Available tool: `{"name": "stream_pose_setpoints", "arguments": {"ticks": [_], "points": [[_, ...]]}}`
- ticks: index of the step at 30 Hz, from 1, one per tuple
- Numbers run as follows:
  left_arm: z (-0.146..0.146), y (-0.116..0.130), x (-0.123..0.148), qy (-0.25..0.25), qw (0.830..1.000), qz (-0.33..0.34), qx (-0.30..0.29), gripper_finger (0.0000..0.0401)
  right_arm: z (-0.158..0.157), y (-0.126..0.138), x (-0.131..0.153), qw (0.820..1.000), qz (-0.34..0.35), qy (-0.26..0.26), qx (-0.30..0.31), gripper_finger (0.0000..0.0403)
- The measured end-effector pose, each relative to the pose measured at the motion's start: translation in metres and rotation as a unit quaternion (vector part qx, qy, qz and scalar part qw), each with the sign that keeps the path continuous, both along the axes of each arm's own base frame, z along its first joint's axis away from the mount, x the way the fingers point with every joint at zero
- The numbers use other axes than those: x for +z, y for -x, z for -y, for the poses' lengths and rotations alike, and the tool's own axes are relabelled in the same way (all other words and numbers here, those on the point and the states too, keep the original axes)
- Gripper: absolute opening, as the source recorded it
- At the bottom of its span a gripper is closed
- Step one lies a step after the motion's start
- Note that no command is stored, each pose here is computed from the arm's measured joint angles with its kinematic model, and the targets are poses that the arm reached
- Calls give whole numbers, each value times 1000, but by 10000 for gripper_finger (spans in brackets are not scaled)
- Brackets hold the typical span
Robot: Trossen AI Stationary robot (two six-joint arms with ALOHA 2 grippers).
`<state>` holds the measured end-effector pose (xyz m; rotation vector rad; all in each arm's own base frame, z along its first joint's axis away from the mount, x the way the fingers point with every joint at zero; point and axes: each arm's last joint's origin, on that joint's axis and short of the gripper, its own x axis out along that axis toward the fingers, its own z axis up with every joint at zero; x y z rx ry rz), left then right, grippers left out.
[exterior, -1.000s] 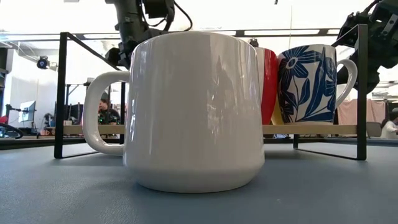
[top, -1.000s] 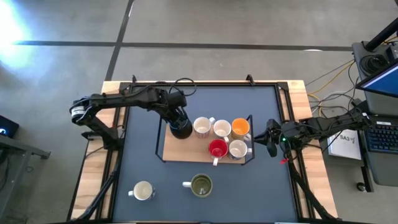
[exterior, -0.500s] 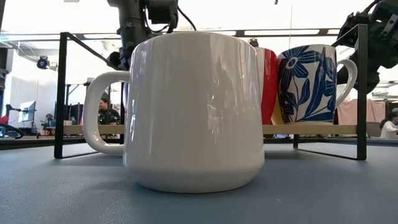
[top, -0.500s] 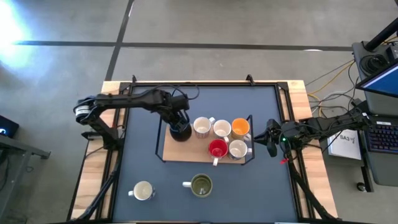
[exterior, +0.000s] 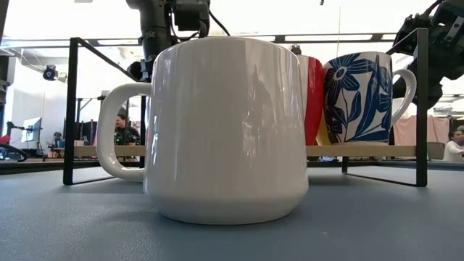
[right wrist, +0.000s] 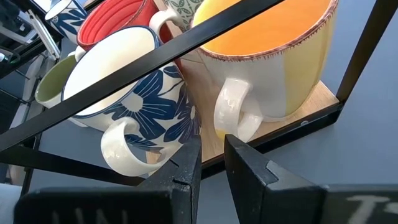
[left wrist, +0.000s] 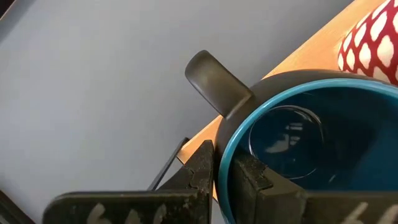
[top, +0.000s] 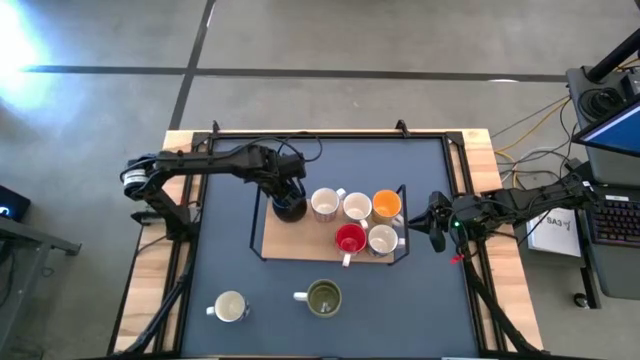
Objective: Place coffee mugs
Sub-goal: Put the black mug on the shelf
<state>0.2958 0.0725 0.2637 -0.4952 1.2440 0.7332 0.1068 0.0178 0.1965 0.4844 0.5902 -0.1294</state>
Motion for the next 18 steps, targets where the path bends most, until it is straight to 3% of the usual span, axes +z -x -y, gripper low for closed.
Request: {"name": "stream_pose_setpoints", "arguments": {"ticks": [18], "points": [[6, -1, 1, 16, 1000, 4, -8, 23, 0, 0, 0, 1000, 0, 0, 0, 59]]}}
